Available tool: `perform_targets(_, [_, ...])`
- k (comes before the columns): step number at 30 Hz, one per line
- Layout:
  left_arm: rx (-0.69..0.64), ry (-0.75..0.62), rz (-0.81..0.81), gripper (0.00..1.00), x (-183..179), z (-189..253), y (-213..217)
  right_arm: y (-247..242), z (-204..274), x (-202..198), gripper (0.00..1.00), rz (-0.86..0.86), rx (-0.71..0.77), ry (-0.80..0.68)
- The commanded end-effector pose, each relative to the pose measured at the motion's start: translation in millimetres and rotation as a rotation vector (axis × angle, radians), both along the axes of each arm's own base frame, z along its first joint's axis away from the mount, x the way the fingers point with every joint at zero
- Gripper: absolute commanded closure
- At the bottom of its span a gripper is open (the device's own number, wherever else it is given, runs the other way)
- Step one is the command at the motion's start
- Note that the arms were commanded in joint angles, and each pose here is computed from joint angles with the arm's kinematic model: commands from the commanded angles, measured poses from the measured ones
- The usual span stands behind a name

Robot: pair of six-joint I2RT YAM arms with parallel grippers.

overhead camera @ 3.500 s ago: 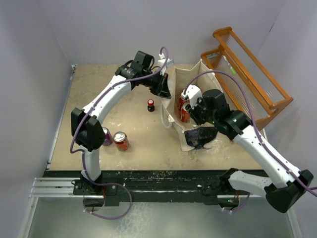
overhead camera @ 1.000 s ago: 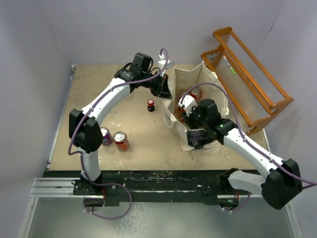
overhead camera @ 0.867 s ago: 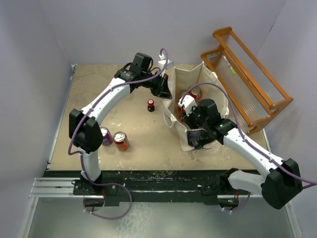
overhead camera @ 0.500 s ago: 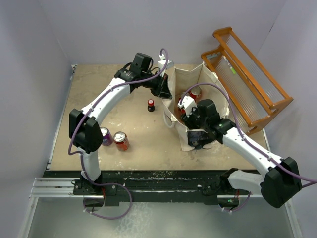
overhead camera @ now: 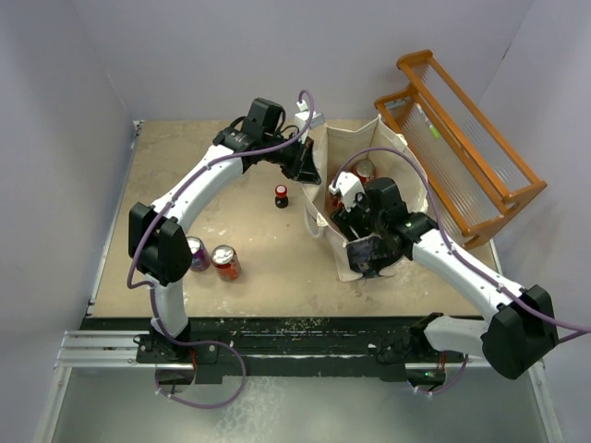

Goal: Place the beverage into the canvas bag
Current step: Place the drink in the canvas bag.

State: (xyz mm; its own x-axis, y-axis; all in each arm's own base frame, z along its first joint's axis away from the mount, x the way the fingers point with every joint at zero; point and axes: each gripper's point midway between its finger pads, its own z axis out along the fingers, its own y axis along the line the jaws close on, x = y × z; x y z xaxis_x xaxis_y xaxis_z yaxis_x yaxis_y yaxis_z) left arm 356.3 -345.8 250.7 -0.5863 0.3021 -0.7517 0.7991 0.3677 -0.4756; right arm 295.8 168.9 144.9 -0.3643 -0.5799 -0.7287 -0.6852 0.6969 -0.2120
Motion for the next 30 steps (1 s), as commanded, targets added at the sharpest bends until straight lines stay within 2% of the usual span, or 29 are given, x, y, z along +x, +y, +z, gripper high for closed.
perform_targets(1, [-0.113,-0.221,-0.037,1.00,2.6,65.4,0.0,11.2,35.4,14.2,0.29,-0.010,0.065,-0.052])
perform_targets(12, [-0.103,-0.223,-0.042,1.00,3.6,60.9,0.5,16.3,69.7,13.6,0.21,0.011,0.131,-0.128])
perform_targets(30, [-0.100,-0.222,-0.042,1.00,2.6,58.8,0.9,6.9,129.0,8.7,0.18,-0.027,0.188,-0.234])
